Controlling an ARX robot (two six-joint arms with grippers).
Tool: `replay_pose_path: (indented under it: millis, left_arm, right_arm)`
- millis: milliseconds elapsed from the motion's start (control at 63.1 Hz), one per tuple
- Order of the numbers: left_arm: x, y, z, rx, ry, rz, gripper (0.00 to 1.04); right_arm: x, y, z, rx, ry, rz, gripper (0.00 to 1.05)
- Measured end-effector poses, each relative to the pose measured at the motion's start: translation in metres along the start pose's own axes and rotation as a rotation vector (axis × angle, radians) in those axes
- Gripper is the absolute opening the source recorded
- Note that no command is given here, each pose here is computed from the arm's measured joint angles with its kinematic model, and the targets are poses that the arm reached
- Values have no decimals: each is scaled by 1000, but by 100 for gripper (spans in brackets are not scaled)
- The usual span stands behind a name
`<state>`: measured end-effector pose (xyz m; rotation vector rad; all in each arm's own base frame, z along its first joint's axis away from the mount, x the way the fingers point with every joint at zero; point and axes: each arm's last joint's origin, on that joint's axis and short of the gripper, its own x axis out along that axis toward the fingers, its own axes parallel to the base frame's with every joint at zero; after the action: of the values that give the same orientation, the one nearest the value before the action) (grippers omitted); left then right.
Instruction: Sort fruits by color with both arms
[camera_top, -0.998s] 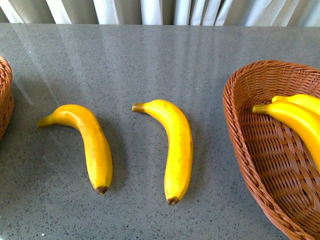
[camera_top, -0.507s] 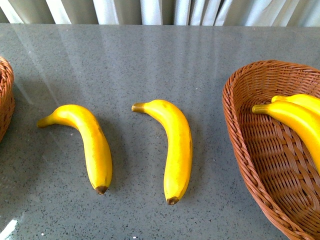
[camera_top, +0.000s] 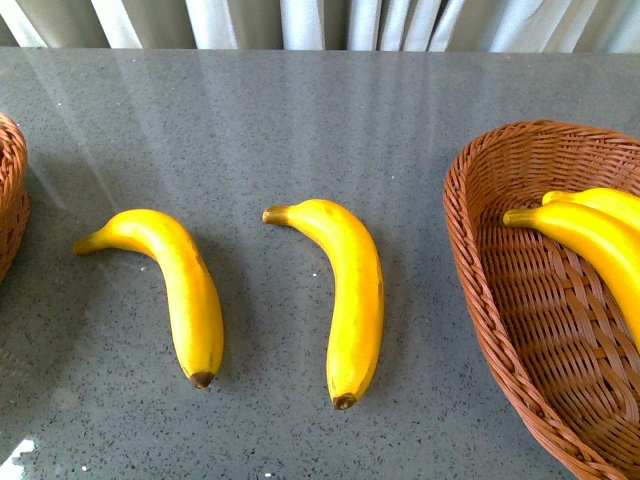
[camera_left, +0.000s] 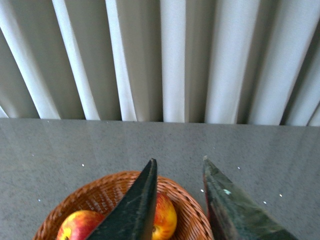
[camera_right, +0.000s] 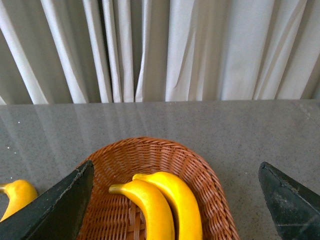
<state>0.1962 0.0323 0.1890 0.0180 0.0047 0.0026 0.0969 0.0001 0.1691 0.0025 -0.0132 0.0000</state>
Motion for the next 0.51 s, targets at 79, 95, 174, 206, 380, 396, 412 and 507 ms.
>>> replay_pose_path:
  millis: [79, 95, 174, 206, 380, 396, 412, 507]
  left_arm:
    - [-10, -6, -5, -10, 8, 3, 6]
    - [-12, -7, -6, -10, 7, 2, 2]
    - [-20, -11, -8, -14, 4, 9, 1]
    - [-23, -13, -9, -14, 4, 5, 1]
    - [-40, -21, -14, -14, 4, 0, 1]
    - [-41, -23, -14, -14, 5, 10, 1]
    - [-42, -23, -14, -14, 6, 21, 1]
    - [-48, -31, -22, -16, -6, 2, 1]
  right_arm:
    - [0, 0, 0, 0, 0, 0, 96]
    - [0, 0, 0, 0, 0, 0, 96]
    - [0, 0, 0, 0, 0, 0, 96]
    - [0, 0, 0, 0, 0, 0, 96]
    - [0, 0, 0, 0, 0, 0, 96]
    - [0, 0, 0, 0, 0, 0, 96]
    - [0, 0, 0, 0, 0, 0, 96]
    - [0, 0, 0, 0, 0, 1, 96]
